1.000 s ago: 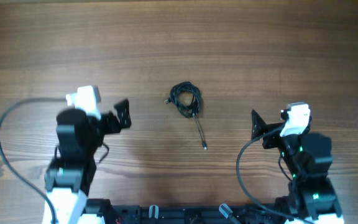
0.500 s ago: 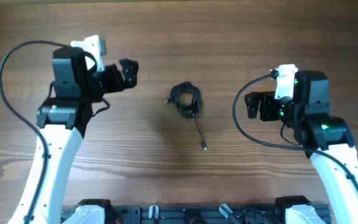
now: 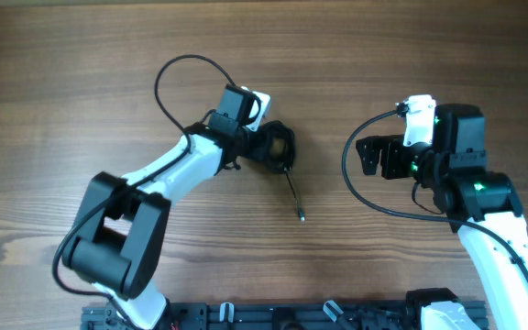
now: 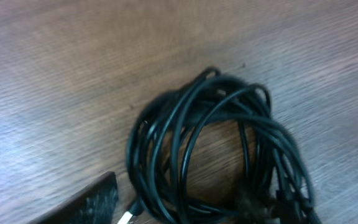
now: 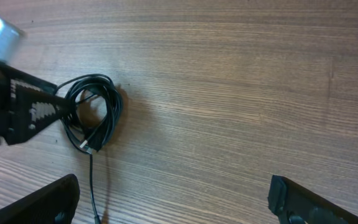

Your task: Untangle cables

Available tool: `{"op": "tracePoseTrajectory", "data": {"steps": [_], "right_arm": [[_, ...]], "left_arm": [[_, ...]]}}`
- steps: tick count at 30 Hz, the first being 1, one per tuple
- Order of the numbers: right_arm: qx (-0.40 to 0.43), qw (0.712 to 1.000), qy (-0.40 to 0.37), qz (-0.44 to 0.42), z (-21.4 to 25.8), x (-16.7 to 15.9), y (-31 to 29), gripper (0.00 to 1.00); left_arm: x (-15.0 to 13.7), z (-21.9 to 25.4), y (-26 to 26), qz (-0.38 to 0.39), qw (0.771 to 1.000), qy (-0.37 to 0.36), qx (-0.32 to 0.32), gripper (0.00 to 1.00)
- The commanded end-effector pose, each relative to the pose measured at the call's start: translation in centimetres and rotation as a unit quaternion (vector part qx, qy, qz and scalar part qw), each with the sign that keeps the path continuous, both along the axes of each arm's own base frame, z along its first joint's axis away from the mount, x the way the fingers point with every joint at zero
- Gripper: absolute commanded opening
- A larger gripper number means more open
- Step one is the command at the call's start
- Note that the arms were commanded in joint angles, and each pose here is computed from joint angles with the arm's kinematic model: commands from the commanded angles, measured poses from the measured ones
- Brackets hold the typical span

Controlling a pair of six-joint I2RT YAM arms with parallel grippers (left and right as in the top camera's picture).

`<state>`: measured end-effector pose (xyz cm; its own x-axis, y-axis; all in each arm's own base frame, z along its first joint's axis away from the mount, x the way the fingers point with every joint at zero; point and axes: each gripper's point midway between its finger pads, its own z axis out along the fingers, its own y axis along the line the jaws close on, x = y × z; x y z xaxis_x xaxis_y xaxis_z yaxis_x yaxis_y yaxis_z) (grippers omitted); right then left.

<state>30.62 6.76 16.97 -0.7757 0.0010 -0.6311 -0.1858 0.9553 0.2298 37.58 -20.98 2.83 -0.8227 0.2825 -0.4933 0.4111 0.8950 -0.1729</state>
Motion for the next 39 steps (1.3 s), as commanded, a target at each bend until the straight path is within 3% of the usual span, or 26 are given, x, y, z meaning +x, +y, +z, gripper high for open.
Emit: {"op": "tracePoseTrajectory", "data": {"steps": [1,4,6,9,12,15,18,22,25,28,30,32,33,39], "right_arm": [[0.012,1.0,-0.007,0.002,0.8,0.4,0.4,1.0],[0.022,1.0,-0.002,-0.01,0.8,0.4,0.4,1.0],[0.022,1.0,-0.002,-0.01,0.8,0.4,0.4,1.0],[0.024,1.0,0.0,-0.013,0.8,0.4,0.4,1.0],[0.061,0.998,0.018,-0.024,0.7,0.0,1.1,0.99],[0.101,0.994,0.049,0.01,-0.4,-0.6,2.9,0.8],[0.106,0.989,0.098,0.016,-2.9,-0.8,3.3,0.73],[0.166,0.969,0.176,0.056,-5.8,-1.5,5.8,0.59],[0.205,0.948,0.221,0.098,-6.8,-2.7,8.5,0.57],[0.205,0.941,0.234,0.132,-7.2,-3.7,10.6,0.57],[0.202,0.941,0.231,0.144,-7.1,-3.8,11.6,0.48],[0.195,0.944,0.25,0.094,-7.7,-3.5,11.1,0.45],[0.189,0.945,0.259,0.06,-8.1,-3.2,10.6,0.37],[0.175,0.946,0.272,-0.011,-8.9,-2.6,9.5,0.33]], "left_arm": [[-0.2,-1.2,-0.2,-0.005,1.0,0.01,0.013,0.44],[-0.6,-2.3,0.0,-0.001,0.999,0.025,0.02,0.42],[-0.7,-2.5,0.0,0.005,0.999,0.032,0.019,0.33],[-1.4,-2.0,-0.8,0.019,0.998,0.056,-0.014,0.04],[-2.6,0.7,-3.1,0.005,0.992,0.08,-0.095,0.04],[-3.8,4.0,-5.3,-0.006,0.978,0.108,-0.176,0.04],[-5.0,5.4,-6.5,-0.025,0.965,0.137,-0.223,0.04],[-5.4,5.7,-6.9,-0.027,0.959,0.151,-0.236,0.04],[-5.3,5.7,-6.8,-0.024,0.96,0.149,-0.234,0.04],[-4.8,5.3,-6.4,-0.012,0.965,0.139,-0.22,0.04],[-4.5,5.1,-6.0,-0.004,0.969,0.131,-0.21,0.04],[-4.4,5.1,-6.1,-0.004,0.969,0.13,-0.211,0.04],[-4.4,5.1,-6.1,0.003,0.968,0.134,-0.213,0.04],[-5.4,8.0,-8.6,-0.036,0.937,0.169,-0.303,0.04]]}}
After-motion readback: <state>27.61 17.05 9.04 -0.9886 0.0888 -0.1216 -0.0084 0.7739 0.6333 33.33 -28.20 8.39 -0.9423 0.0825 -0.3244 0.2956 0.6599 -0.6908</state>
